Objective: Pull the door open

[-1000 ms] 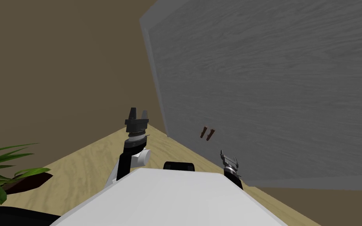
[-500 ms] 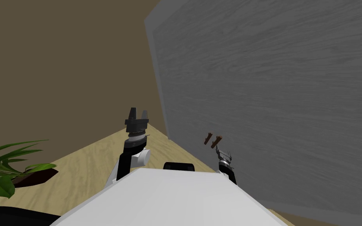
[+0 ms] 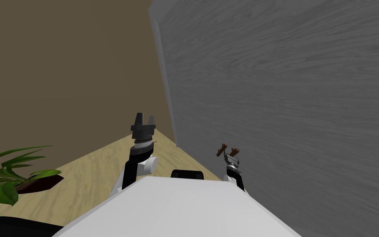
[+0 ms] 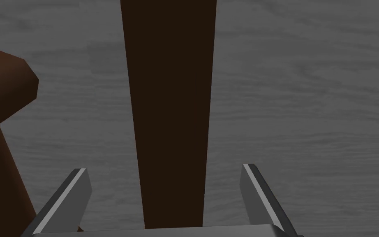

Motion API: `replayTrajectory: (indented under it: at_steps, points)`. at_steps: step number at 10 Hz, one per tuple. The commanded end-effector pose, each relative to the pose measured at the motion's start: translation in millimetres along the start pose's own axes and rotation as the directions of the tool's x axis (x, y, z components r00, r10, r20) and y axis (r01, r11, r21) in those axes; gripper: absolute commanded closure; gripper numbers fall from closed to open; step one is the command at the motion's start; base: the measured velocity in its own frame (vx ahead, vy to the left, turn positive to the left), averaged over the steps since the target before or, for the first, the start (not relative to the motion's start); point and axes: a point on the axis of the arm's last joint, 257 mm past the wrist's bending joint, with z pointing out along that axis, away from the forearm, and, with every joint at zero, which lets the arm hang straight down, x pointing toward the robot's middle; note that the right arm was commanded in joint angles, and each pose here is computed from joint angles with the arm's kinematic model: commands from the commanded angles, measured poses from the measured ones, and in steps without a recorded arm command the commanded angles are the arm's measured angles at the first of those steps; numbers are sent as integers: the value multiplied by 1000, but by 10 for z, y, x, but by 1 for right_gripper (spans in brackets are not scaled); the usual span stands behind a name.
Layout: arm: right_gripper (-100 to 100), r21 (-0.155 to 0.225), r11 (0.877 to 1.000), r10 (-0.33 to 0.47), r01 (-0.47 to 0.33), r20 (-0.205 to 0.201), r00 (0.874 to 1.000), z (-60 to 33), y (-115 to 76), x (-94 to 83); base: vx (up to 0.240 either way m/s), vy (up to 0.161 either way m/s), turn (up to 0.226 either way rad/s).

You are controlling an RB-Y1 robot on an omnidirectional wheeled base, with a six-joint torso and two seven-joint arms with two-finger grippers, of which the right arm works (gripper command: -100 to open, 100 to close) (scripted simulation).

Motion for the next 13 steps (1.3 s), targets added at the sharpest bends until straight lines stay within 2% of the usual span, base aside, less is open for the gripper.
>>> replayTrajectory:
  at_steps: [1, 6, 7, 8, 9, 10, 13]
  points:
    - [100, 0, 1000, -1, 1, 2, 1000, -3, 2, -4, 0, 0, 0]
    - [100, 0, 1000, -1, 1, 2, 1000, -3, 2, -4, -5, 0, 0]
    - [100, -30, 999, -21, 21, 25, 999, -85, 229, -89, -125, -4, -59]
    - [100, -30, 999, -21, 21, 25, 999, -85, 229, -89, -138, 12, -22]
    - [100, -45, 998, -31, 32, 35, 999, -130, 348, -127, -133, -4, -60]
    - [100, -45, 998, -31, 32, 35, 999, -130, 348, -127, -100, 18, -39]
    - [100, -68, 996, -46, 49, 52, 998, -200, 526, -179, -83, 12, -33]
